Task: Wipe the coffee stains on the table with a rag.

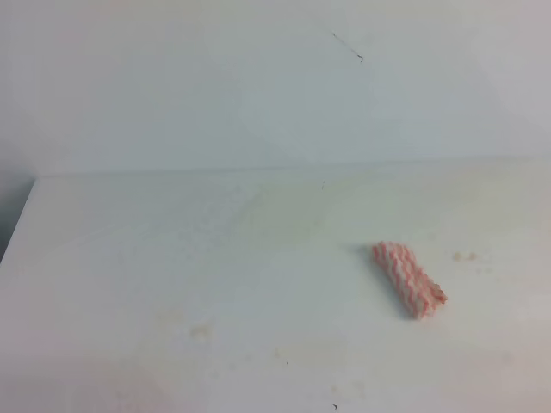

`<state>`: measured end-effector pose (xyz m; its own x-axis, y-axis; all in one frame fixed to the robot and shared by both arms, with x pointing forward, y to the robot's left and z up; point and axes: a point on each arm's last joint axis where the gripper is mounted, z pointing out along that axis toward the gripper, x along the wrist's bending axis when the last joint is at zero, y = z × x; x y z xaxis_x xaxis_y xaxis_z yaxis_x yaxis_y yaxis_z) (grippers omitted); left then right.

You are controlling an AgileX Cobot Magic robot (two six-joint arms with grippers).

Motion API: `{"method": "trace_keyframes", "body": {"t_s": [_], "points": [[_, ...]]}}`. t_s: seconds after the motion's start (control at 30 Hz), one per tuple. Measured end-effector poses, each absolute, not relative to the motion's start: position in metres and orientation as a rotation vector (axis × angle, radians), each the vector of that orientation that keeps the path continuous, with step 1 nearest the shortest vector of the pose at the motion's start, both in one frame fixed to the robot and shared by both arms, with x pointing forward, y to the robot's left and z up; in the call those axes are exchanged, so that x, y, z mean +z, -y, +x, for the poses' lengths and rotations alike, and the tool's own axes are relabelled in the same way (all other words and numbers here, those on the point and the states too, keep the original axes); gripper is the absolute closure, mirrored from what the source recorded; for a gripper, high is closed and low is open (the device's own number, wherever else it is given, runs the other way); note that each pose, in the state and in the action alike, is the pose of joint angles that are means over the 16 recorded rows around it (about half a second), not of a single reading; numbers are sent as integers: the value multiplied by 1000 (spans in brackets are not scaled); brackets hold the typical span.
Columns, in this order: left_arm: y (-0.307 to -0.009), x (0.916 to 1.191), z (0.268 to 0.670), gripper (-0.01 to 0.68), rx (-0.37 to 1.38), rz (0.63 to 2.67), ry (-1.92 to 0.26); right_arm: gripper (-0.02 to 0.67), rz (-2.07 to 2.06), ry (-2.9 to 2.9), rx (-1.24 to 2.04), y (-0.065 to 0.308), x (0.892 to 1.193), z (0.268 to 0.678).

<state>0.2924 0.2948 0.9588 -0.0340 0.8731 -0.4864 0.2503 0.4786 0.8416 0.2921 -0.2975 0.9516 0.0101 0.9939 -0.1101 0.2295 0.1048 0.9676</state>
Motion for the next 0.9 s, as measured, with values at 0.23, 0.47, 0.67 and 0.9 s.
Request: {"method": "trace_keyframes", "body": {"t_s": [0.23,0.47,0.67,0.9], "points": [[-295,959,292,675,670,1006,-1564,653,1303,-1408,993,298,952,292],[-295,959,292,675,671,1007,-1564,653,1303,-1408,993,298,952,292],[-295,959,292,675,671,1007,-1564,653,1303,-1408,993,298,952,292],[-295,959,292,675,671,1007,-1564,653,1303,-1408,993,298,952,292]]}}
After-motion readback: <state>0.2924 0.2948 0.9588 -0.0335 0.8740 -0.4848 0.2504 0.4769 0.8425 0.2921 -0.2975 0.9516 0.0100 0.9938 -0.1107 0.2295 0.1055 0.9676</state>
